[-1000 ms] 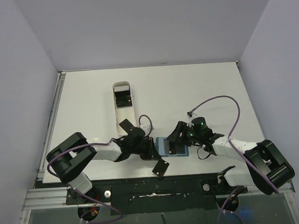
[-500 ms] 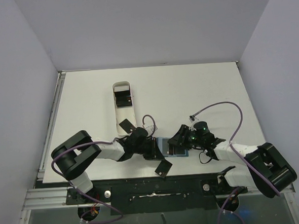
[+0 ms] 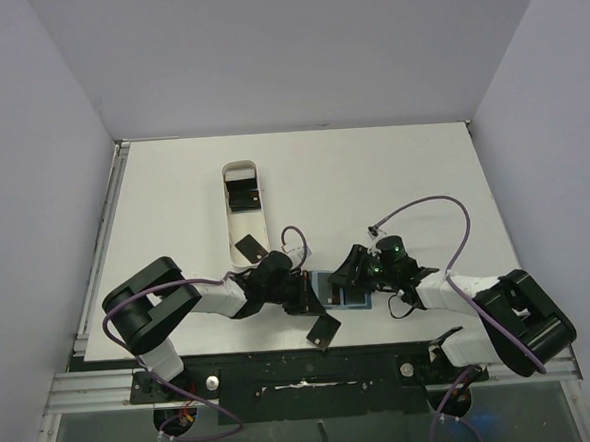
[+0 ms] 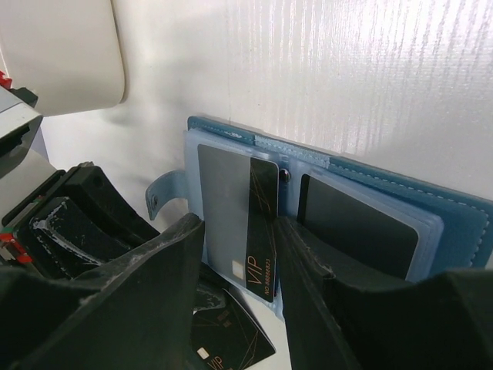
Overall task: Put the credit cards into the card holder
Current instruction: Insert the credit card into the card holder.
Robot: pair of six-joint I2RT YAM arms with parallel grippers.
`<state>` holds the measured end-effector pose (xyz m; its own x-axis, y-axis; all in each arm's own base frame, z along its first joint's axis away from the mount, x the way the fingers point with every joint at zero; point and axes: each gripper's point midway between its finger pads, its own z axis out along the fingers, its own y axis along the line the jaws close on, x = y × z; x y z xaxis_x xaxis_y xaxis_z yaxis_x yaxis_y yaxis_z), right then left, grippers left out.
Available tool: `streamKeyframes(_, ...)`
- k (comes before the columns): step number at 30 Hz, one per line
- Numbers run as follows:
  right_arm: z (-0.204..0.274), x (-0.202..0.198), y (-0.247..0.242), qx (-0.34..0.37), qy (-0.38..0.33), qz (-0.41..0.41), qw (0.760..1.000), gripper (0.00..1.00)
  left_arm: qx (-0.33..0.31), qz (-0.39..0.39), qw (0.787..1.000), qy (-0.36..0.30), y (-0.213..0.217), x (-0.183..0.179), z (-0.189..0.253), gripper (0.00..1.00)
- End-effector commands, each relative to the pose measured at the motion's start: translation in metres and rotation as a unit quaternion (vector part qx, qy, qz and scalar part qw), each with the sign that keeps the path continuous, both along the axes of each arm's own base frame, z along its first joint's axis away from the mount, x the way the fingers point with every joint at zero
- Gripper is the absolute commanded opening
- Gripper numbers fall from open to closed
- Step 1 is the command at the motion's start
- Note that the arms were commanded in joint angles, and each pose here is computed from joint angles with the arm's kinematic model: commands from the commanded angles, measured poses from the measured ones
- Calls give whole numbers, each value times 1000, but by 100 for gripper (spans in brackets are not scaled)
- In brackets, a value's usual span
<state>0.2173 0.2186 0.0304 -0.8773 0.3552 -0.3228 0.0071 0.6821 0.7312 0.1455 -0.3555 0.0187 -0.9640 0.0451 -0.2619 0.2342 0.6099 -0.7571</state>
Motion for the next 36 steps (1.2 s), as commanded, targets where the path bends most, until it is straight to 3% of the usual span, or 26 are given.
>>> streamKeyframes(1,5,6,8,-2,-17,17,1000,42,-4,9,1000,-26,-1,7,3,0)
streamKeyframes(11,7,6,18,8,-18,28,999,32,-5,8,1000,-24,-2,7,0,0)
streamKeyframes(33,4,5,27,2,-35,65,997,23,-17,15,999,-23,-4,8,1,0)
streamKeyframes(36,3,6,19,-23,-35,59,997,20,-20,18,999,-19,-3,6,6,0)
